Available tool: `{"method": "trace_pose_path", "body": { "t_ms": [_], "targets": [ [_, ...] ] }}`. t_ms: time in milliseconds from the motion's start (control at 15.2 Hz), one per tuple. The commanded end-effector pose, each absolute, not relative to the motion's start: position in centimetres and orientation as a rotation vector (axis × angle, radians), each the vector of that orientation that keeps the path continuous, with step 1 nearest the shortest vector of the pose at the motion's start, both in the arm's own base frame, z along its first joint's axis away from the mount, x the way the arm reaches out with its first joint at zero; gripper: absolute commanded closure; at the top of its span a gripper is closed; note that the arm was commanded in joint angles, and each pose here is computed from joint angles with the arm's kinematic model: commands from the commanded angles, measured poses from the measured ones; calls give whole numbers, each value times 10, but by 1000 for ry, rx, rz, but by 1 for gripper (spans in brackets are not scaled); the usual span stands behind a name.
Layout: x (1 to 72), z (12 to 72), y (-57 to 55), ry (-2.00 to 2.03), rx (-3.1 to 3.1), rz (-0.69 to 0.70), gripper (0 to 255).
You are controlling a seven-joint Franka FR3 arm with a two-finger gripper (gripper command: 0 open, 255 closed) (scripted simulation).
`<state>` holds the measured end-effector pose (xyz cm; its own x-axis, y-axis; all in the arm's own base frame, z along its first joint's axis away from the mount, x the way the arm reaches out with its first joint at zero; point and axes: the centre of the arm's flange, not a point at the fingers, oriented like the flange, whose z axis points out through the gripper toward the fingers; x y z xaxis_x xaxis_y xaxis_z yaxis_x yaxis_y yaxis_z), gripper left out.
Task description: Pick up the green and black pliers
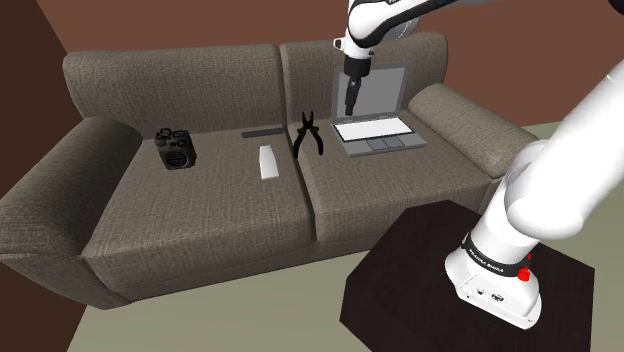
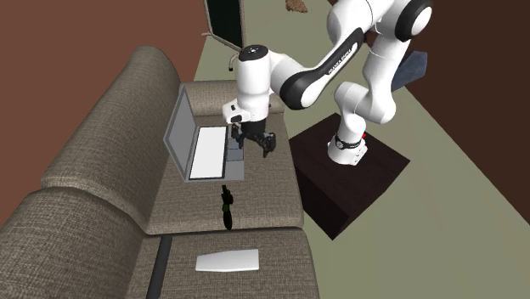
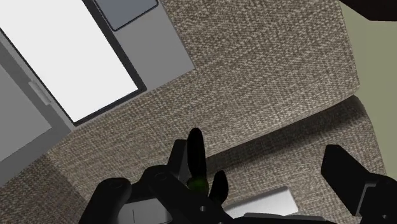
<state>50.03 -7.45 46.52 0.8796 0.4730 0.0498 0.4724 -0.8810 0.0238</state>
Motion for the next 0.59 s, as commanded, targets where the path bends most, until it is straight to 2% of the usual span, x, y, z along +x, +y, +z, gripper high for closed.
{"method": "trace_pose_path", "body": {
  "t_ms": [0, 528],
  "targets": [
    [522, 450, -77, 844, 3023, 93, 0],
    [613, 398, -74, 1149, 2962, 123, 0]
  ]
}}
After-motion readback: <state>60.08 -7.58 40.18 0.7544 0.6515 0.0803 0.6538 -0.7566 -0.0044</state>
